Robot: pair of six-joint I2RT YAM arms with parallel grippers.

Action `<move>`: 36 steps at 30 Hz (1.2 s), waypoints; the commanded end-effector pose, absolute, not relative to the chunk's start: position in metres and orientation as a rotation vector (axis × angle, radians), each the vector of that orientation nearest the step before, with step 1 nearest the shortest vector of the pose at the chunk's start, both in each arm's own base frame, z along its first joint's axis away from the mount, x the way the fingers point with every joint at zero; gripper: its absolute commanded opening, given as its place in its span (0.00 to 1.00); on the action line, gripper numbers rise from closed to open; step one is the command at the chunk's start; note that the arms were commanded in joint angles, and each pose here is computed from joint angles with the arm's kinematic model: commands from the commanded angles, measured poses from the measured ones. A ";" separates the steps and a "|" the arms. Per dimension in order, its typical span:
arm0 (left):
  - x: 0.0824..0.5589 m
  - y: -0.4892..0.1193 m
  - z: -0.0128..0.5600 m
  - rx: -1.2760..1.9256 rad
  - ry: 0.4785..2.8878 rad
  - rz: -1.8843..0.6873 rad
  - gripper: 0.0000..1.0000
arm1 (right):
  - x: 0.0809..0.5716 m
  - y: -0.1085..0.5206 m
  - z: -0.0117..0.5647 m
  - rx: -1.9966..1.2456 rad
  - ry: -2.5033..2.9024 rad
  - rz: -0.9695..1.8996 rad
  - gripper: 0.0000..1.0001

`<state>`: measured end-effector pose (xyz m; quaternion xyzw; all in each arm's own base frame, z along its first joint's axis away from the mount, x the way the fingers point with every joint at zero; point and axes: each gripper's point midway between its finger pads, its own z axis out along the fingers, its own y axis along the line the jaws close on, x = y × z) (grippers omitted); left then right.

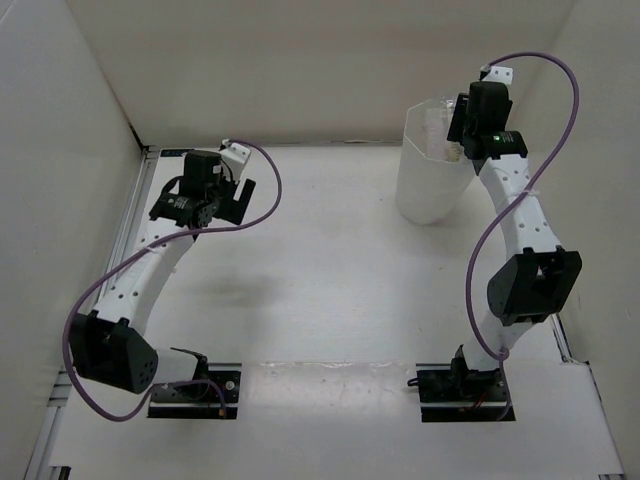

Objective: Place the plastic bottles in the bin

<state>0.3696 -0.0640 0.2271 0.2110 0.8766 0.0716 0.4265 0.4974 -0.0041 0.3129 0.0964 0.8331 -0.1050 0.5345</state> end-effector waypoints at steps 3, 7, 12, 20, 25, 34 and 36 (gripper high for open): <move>0.360 -0.053 0.253 0.476 2.105 0.171 1.00 | 0.496 -0.002 0.305 0.272 2.006 -0.188 0.44; 0.356 -0.048 0.256 0.463 2.097 0.176 1.00 | 0.492 0.006 0.299 0.238 2.032 -0.138 0.73; 0.352 -0.039 0.249 0.444 2.114 0.189 1.00 | 0.482 0.007 0.311 0.235 2.009 -0.122 0.78; 0.348 -0.029 0.255 0.421 2.099 0.199 1.00 | 0.464 0.017 0.314 0.199 2.017 -0.073 1.00; 0.348 -0.029 0.259 0.418 2.090 0.199 1.00 | 0.452 0.020 0.341 0.178 1.951 -0.080 1.00; 0.354 -0.035 0.266 0.432 2.075 0.168 1.00 | 0.428 0.005 0.395 0.198 1.820 -0.129 1.00; 0.354 -0.033 0.266 0.426 2.076 0.179 1.00 | 0.419 -0.004 0.406 0.249 1.785 -0.156 1.00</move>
